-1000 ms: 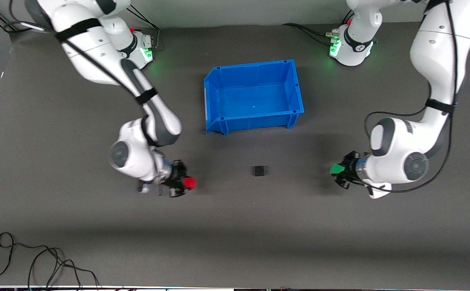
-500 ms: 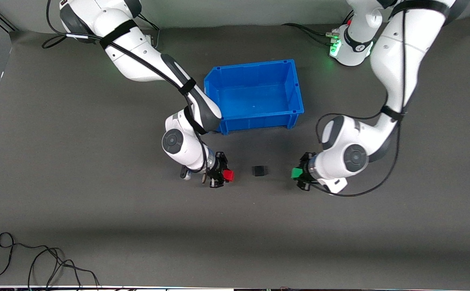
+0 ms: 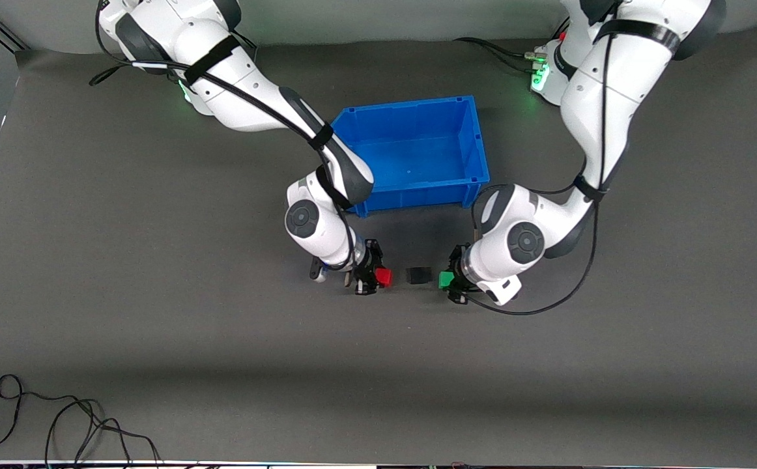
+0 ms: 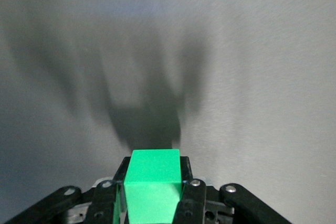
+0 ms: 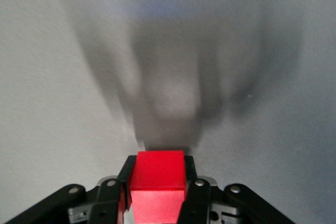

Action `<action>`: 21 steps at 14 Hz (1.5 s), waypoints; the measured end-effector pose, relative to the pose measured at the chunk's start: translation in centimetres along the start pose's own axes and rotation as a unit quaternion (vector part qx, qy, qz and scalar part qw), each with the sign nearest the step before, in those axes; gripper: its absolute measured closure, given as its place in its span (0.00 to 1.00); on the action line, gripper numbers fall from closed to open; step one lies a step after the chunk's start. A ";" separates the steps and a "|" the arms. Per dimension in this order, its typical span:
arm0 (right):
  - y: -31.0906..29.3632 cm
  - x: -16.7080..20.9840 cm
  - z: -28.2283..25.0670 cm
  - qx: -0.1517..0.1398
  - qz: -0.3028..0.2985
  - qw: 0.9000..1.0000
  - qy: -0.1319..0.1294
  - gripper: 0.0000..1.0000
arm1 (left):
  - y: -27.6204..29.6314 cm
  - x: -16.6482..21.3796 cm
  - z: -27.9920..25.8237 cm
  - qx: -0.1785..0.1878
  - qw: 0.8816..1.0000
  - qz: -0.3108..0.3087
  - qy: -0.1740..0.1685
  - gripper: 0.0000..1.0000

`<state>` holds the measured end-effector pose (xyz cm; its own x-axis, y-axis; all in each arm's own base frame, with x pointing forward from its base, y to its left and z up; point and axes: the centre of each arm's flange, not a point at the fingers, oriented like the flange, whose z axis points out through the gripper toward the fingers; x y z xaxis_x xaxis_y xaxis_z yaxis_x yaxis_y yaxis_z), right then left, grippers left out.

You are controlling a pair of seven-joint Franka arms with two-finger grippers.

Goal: Attach green and red cubes to black cube
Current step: 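Place the red cube beside the black cube while the left gripper places green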

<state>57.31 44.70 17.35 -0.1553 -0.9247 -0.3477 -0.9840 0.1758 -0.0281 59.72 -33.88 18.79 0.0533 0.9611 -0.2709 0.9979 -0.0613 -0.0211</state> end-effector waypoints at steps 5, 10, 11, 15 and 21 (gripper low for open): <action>1.1 -1.1 1.2 -0.002 -0.017 1.000 0.003 0.60 | -1.0 -2.1 1.9 -0.018 1.000 -0.006 0.006 0.60; 1.6 -1.9 1.8 0.004 -0.046 0.999 0.012 0.60 | -1.2 -2.7 2.1 -0.019 1.000 -0.004 0.008 0.60; 1.5 -2.0 1.8 0.005 -0.049 0.999 0.013 0.60 | -1.2 -2.7 2.1 -0.019 1.000 -0.004 0.008 0.60; 1.8 -2.8 2.1 0.008 -0.059 0.998 0.011 0.60 | -1.2 -2.7 2.1 -0.019 1.000 -0.005 0.008 0.60; 1.4 -3.4 2.4 0.014 -0.062 0.998 0.006 0.60 | -1.2 -2.7 2.1 -0.019 1.000 -0.005 0.008 0.60</action>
<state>56.65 48.89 16.19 -0.0345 -0.9440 -0.3282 -0.9929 0.0697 -0.0961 58.33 -36.93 17.53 0.0430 0.9660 -0.2549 0.9991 -0.0409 0.0136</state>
